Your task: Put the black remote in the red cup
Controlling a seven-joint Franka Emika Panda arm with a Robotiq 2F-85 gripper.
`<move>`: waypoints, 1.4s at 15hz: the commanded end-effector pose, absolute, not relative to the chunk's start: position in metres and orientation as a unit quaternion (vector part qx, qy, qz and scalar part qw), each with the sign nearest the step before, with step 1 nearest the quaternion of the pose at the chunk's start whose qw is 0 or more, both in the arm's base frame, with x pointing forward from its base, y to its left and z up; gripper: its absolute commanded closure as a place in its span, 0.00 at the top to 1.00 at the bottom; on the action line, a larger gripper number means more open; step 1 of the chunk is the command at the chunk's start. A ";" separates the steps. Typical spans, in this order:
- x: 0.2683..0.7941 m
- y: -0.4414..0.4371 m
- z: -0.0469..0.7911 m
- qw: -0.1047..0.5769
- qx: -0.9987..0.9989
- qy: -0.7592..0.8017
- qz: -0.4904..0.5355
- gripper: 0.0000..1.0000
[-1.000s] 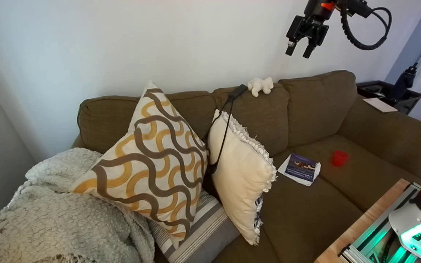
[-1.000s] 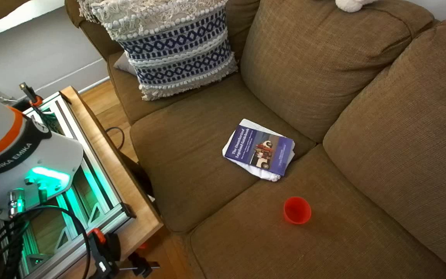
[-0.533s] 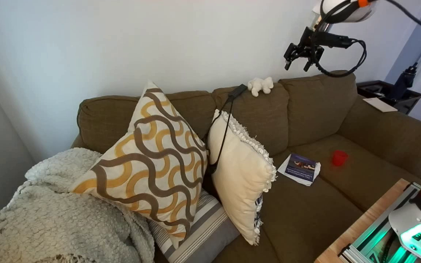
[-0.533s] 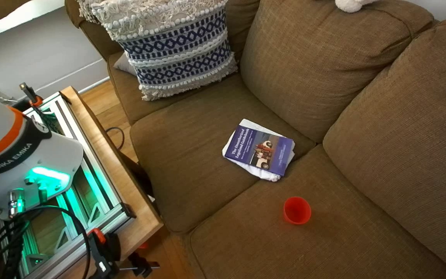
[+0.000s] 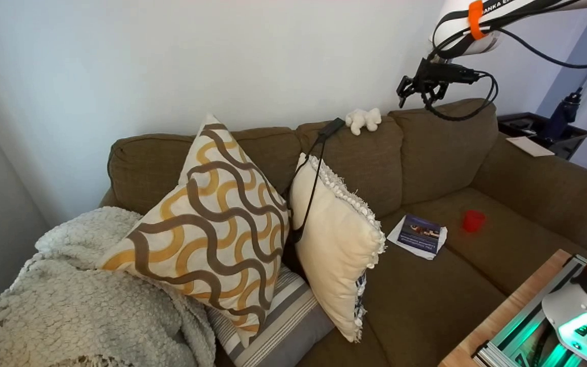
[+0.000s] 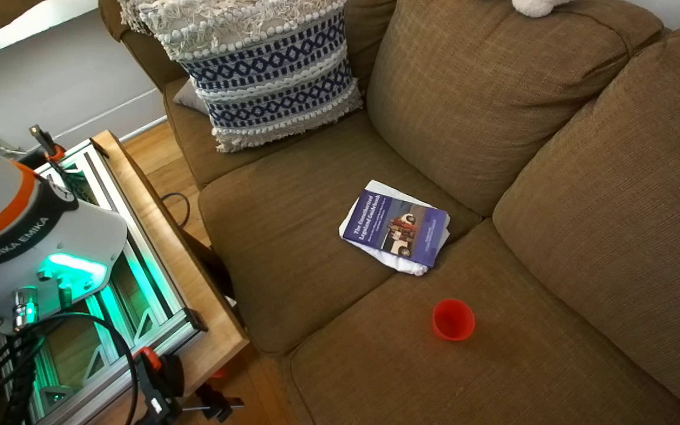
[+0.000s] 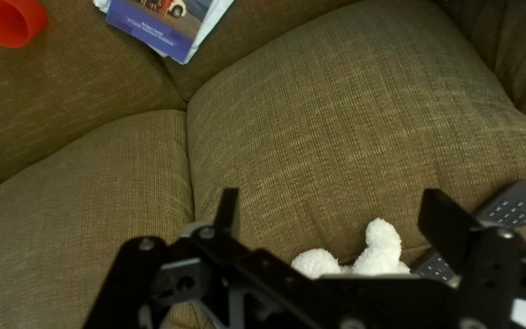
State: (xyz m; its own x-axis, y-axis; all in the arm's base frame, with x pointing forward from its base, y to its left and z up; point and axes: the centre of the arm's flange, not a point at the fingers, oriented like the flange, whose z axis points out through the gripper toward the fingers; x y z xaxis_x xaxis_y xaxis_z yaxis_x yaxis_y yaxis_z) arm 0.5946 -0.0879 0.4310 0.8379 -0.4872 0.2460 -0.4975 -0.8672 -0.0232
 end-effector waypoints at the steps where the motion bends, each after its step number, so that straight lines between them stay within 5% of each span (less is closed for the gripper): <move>1: 0.602 -0.082 0.429 0.037 0.951 -0.288 0.109 1.00; 12: 0.787 -0.039 0.373 0.007 0.819 -0.562 0.119 1.00; 13: 0.724 -0.031 0.374 0.005 0.844 -0.520 0.133 1.00; 21: 0.760 -0.033 0.344 -0.032 0.809 -0.559 0.181 1.00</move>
State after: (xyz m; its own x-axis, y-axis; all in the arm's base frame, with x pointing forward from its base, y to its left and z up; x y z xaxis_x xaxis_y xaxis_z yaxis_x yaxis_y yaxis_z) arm 0.7488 -0.0366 0.3646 0.3608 -0.9021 0.2368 -0.9023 -0.4019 -0.1562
